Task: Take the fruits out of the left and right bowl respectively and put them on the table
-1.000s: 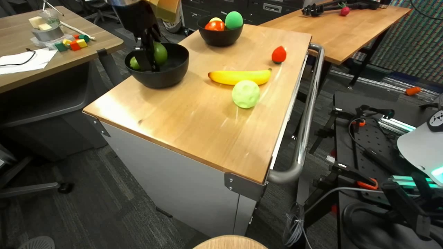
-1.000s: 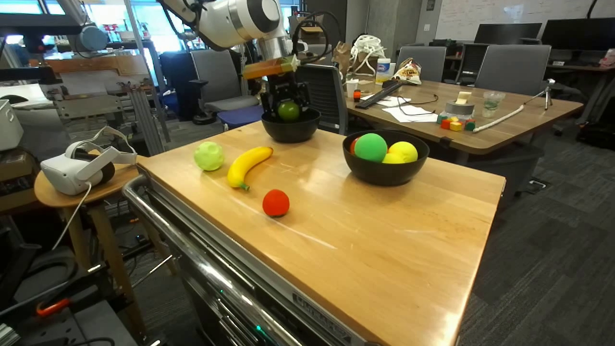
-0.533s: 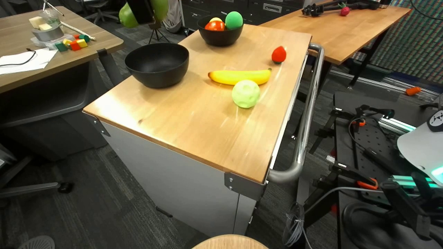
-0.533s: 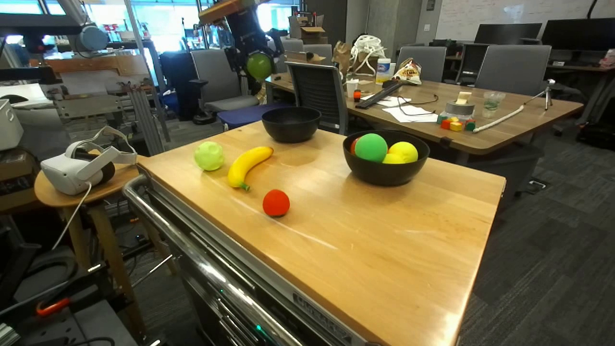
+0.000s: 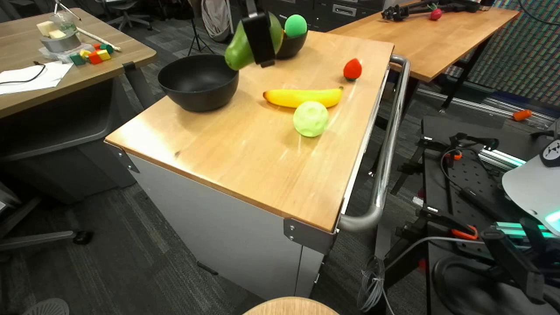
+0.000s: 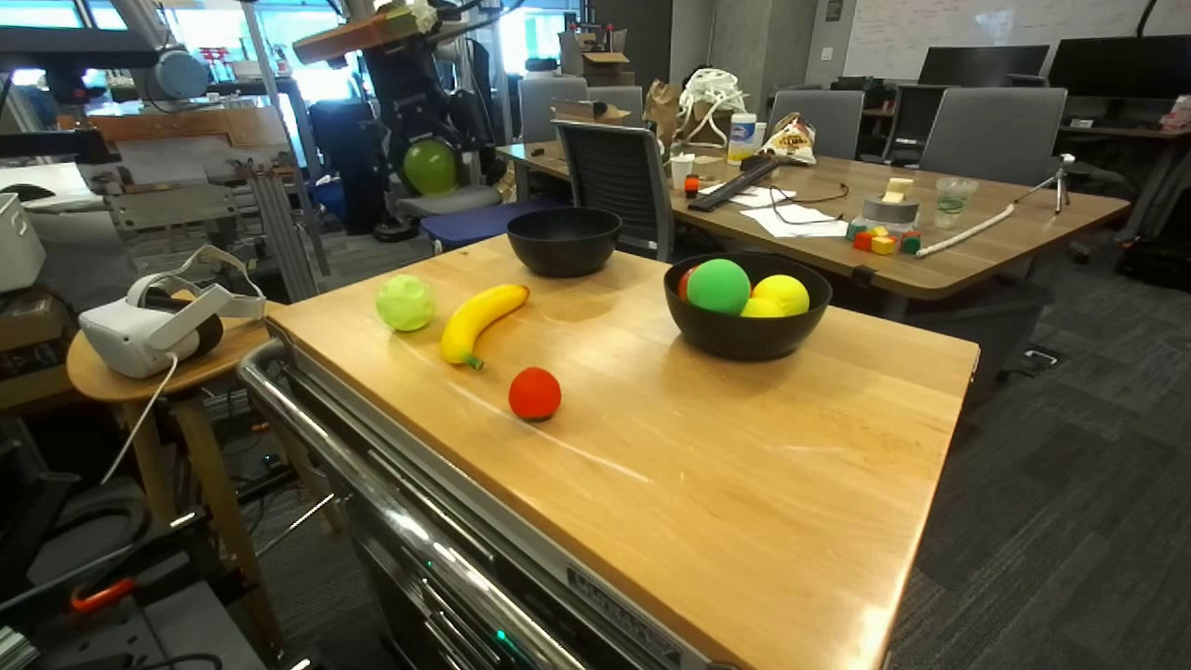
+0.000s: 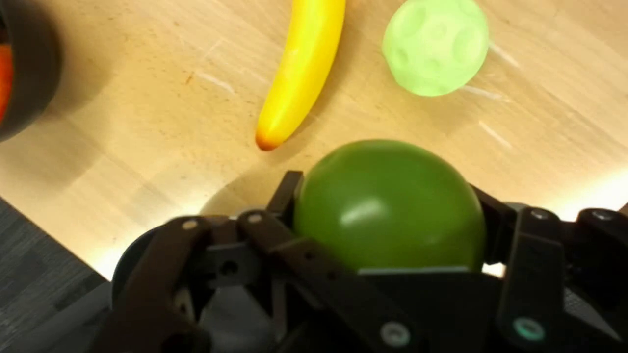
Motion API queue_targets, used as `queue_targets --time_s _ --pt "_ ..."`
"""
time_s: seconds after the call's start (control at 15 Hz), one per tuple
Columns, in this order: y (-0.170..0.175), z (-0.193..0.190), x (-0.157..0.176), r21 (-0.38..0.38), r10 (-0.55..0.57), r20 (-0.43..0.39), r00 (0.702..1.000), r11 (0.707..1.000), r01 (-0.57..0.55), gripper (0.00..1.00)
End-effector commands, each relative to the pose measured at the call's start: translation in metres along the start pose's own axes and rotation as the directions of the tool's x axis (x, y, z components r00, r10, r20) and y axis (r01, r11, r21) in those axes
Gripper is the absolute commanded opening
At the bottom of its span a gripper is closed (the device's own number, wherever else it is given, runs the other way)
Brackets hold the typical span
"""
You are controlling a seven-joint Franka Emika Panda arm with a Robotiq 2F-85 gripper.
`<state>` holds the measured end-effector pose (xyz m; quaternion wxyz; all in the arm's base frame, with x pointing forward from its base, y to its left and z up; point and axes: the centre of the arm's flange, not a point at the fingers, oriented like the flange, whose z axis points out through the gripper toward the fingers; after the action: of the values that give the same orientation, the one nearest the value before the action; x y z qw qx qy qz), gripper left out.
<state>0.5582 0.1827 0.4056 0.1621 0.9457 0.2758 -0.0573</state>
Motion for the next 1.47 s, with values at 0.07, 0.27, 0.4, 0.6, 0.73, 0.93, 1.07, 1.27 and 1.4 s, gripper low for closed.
queue_targets --time_s 0.07,0.27,0.4,0.6,0.73,0.93,1.07,1.27,1.4 --pt "-0.025 0.051 -0.041 0.027 0.04 -0.086 0.995 0.999 -0.038 0.43" --pt "-0.034 0.075 -0.034 0.033 0.036 -0.156 0.987 0.999 -0.031 0.43" --pt "-0.037 0.083 -0.027 0.03 0.022 -0.191 0.981 0.999 -0.017 0.43" --pt "-0.038 0.088 -0.015 0.031 -0.01 -0.21 0.978 0.999 0.016 0.43" --pt "-0.038 0.095 -0.008 0.048 -0.021 -0.2 0.98 0.998 0.031 0.43" --pt "-0.039 0.108 0.002 0.077 -0.048 -0.18 0.982 0.995 0.063 0.43" --pt "-0.039 0.116 0.009 0.096 -0.065 -0.171 0.983 0.992 0.082 0.43" --pt "-0.035 0.119 0.019 0.109 -0.089 -0.171 0.981 0.988 0.109 0.92" --pt "-0.026 0.109 0.024 0.107 -0.109 -0.184 0.977 0.986 0.13 1.0"
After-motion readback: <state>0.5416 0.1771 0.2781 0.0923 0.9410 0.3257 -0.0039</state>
